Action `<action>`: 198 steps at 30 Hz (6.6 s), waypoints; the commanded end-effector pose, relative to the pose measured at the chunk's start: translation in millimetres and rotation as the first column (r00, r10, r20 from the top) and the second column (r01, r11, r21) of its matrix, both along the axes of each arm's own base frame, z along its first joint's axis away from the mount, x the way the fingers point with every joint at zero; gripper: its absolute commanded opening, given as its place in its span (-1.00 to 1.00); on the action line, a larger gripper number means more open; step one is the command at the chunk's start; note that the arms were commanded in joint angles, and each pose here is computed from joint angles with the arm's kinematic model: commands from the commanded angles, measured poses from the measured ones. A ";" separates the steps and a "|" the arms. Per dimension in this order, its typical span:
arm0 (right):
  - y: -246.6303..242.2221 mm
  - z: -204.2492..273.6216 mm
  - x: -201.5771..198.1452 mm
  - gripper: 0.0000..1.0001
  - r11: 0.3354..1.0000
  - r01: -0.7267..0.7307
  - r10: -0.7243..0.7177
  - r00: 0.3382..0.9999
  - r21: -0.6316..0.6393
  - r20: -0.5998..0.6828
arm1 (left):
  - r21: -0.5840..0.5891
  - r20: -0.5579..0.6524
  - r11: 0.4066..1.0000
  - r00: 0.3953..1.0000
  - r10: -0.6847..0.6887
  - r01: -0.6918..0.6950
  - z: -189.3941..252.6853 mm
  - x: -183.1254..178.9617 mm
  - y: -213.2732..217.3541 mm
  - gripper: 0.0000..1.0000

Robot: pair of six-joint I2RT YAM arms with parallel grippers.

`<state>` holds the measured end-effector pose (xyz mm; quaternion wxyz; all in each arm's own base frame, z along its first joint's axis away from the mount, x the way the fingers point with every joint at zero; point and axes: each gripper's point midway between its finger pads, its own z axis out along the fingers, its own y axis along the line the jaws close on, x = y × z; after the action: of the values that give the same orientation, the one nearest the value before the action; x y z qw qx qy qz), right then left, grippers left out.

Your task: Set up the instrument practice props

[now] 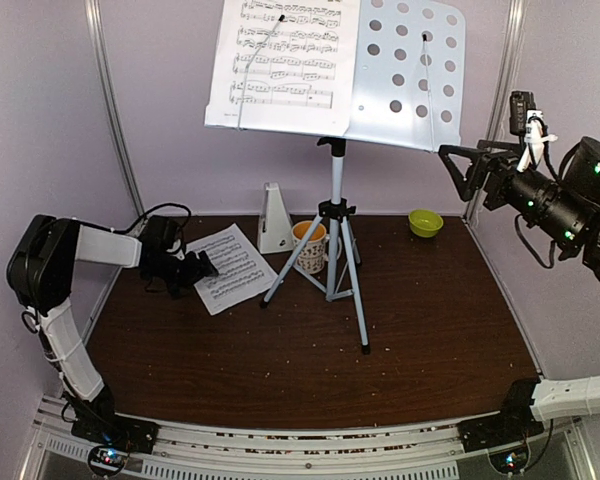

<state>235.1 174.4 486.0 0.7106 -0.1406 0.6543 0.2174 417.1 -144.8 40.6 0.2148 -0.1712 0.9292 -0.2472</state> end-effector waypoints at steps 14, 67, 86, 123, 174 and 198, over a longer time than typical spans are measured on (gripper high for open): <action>4.4 -1.8 6.0 1.00 1.000 -0.005 0.005 1.000 0.008 -0.006 | -0.127 0.047 0.988 0.994 0.097 -0.091 -2.9 68.2 20.6 0.75; 18.7 -12.5 7.4 1.00 0.997 -0.065 0.067 0.997 0.044 -0.046 | 0.249 0.270 0.967 0.955 -0.121 0.052 91.3 99.6 -130.5 0.77; 18.4 -19.2 7.6 1.00 0.997 -0.064 0.066 0.996 0.041 -0.056 | 0.340 0.222 0.940 0.970 -0.103 0.022 66.6 115.3 -141.5 0.66; 13.2 -19.5 0.9 1.00 0.995 -0.073 0.077 0.996 0.072 -0.055 | 0.277 0.355 0.951 0.935 0.029 -0.135 148.2 69.9 -89.3 -1.00; 19.9 -17.0 5.8 1.00 0.995 -0.078 0.083 0.995 0.065 -0.063 | -0.175 0.035 0.984 0.999 0.040 -0.033 -30.0 155.7 92.9 0.04; 23.3 -21.5 4.4 1.00 0.992 -0.100 0.105 0.992 0.074 -0.066 | -0.052 0.300 0.983 0.942 -0.154 0.177 87.7 117.0 42.5 -1.00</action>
<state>244.5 199.0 452.2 0.6706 -0.1420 0.6778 0.2659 541.4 -95.7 39.0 0.2347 -0.1353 0.9002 -0.3409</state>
